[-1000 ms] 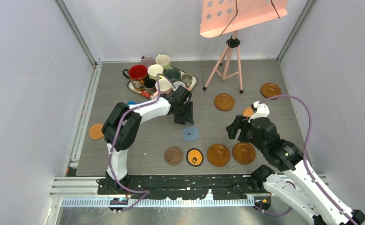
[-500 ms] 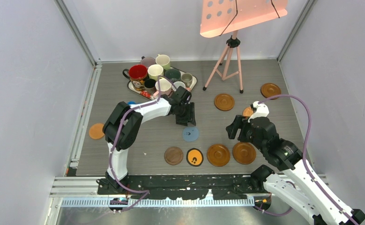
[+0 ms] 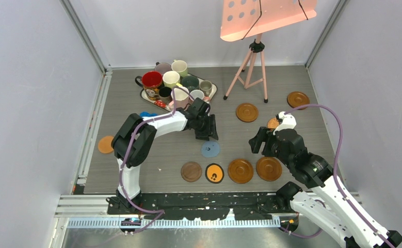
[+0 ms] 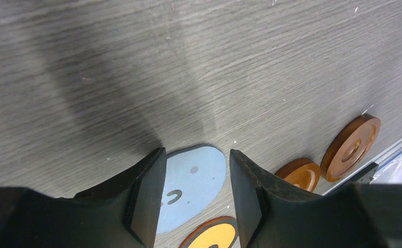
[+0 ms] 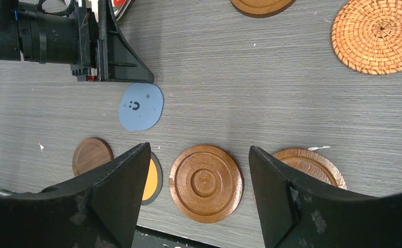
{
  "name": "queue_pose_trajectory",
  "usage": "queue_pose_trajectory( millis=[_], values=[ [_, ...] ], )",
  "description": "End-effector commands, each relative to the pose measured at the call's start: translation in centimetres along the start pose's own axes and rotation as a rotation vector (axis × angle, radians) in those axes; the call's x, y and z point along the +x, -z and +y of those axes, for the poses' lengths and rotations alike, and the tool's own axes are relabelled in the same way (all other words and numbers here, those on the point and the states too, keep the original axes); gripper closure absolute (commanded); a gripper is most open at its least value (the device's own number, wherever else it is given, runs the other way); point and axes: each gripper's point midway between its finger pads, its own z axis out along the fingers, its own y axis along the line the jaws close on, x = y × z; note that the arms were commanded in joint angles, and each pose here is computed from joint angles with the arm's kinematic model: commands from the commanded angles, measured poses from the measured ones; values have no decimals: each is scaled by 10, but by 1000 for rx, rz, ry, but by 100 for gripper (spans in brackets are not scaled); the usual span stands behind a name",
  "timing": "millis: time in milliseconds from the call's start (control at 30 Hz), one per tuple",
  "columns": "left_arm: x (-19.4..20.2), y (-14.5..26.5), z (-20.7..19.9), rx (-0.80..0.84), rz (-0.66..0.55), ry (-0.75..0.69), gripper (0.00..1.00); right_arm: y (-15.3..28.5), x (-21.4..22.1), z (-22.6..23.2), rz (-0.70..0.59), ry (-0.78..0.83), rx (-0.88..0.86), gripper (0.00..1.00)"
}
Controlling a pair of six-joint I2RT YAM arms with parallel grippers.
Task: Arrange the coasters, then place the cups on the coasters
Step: Move the coaster to the center of the board.
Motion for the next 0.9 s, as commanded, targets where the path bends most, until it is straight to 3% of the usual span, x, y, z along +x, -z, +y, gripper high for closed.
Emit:
queue_pose_trajectory(
  millis=[0, 433, 867],
  values=[
    [22, 0, 6, -20, 52, 4, 49, -1, -8, 8, -26, -15, -27, 23],
    [-17, 42, 15, -148, -75, -23, 43, 0, -10, 11, -27, -18, -38, 23],
    [14, 37, 28, -118, -30, 3, 39, -1, -10, 13, -27, -23, -46, 23]
  ],
)
